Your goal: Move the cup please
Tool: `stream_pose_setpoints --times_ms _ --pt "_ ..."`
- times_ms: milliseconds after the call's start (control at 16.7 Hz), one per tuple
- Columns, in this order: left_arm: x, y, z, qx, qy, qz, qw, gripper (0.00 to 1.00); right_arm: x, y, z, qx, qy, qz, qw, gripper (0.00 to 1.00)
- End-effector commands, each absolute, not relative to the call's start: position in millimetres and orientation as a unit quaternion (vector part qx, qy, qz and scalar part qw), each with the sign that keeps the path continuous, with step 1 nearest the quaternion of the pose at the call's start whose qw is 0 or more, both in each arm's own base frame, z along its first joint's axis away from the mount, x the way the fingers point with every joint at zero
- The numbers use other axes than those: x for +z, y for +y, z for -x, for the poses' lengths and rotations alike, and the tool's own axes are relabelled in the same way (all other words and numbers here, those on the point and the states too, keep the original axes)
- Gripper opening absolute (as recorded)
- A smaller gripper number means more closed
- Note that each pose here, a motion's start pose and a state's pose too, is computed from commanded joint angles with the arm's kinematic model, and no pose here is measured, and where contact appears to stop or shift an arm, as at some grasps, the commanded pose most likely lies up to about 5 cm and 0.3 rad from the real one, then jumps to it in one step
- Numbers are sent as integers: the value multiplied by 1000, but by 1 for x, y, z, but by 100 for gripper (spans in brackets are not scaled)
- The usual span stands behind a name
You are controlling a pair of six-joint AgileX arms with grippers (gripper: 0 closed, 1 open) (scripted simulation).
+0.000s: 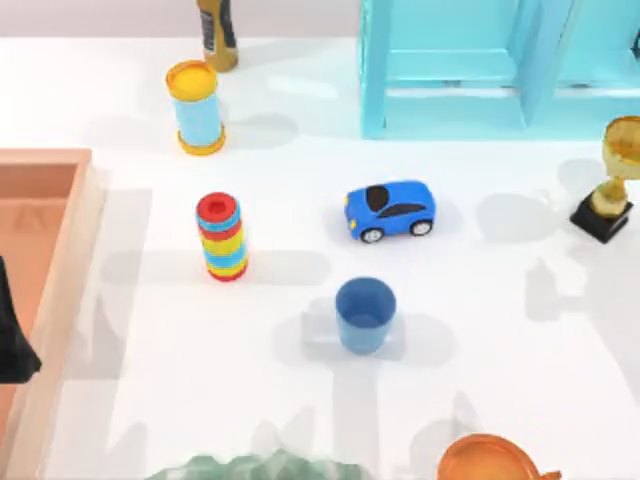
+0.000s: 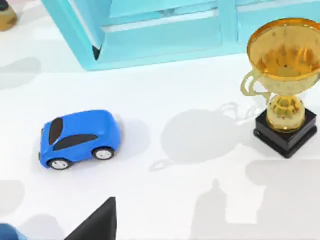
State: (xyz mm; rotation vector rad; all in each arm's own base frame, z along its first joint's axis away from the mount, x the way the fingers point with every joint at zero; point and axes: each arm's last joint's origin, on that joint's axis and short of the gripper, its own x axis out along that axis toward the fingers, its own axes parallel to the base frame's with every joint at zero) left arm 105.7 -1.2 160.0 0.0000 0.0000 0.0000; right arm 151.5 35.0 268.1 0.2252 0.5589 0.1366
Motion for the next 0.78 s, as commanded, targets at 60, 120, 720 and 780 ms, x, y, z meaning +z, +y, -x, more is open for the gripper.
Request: stream_pose_setpoints --times_ms 60,120,720,780 --pt "160 -1 -106 0 0 0 1000 100 278 43 -163 70 310 -117 941 100" --pt "160 -1 -106 0 0 0 1000 100 287 53 -176 72 346 -120 928 100" --pt "160 -1 -106 0 0 0 1000 100 275 202 -296 27 641 -57 765 100" --pt "160 -1 -106 0 0 0 1000 100 267 216 -302 21 658 -46 752 100"
